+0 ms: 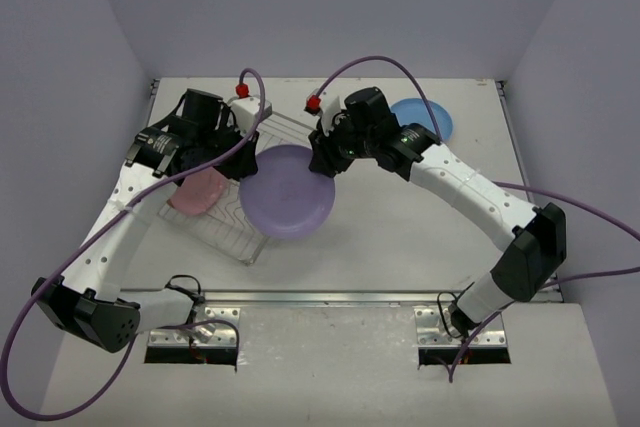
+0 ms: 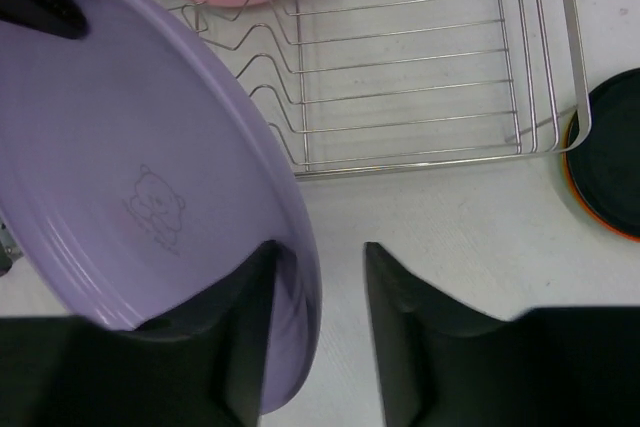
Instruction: Unload the plates from the dish rack
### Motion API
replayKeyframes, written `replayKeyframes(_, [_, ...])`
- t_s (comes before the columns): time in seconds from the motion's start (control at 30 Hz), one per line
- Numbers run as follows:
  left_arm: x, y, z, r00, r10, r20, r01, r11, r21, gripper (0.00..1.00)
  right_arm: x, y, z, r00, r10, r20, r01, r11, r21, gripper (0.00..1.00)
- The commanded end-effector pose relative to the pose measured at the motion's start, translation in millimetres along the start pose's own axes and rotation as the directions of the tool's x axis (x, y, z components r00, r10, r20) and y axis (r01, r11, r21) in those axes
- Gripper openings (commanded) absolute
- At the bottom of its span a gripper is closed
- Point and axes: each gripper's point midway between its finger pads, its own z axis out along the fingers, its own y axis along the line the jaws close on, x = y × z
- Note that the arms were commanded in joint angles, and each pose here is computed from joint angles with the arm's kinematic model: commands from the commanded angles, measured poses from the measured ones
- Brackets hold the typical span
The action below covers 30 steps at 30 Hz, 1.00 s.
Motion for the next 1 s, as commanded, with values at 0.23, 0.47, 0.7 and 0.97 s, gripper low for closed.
replayKeyframes(0.23, [-14, 0, -1, 0.998, -0.01, 0.063, 0.01, 1.0, -0.006, 0.54, -12, -32, -16, 0.998, -0.042, 0.052, 0.033, 0.988, 0.151, 0.0])
replayKeyframes(0.47, [-35, 65, -33, 0.983, -0.063, 0.171, 0.118, 0.937, -0.33, 0.95, 17, -143, -51, 0.952, 0.285, 0.112, -0.305, 0.905, 0.295, 0.0])
replayKeyframes(0.7, [-46, 85, -55, 0.965, -0.075, 0.251, 0.18, 0.885, -0.429, 1.0, 83, -277, -92, 0.695, 0.669, 0.262, -0.709, 0.579, 0.403, 0.0])
replayKeyframes(0.97, [-36, 91, -46, 0.967, -0.109, 0.229, 0.201, 0.882, -0.427, 1.0, 127, -370, -117, 0.5, 0.766, 0.404, -0.842, 0.32, 0.434, 0.0])
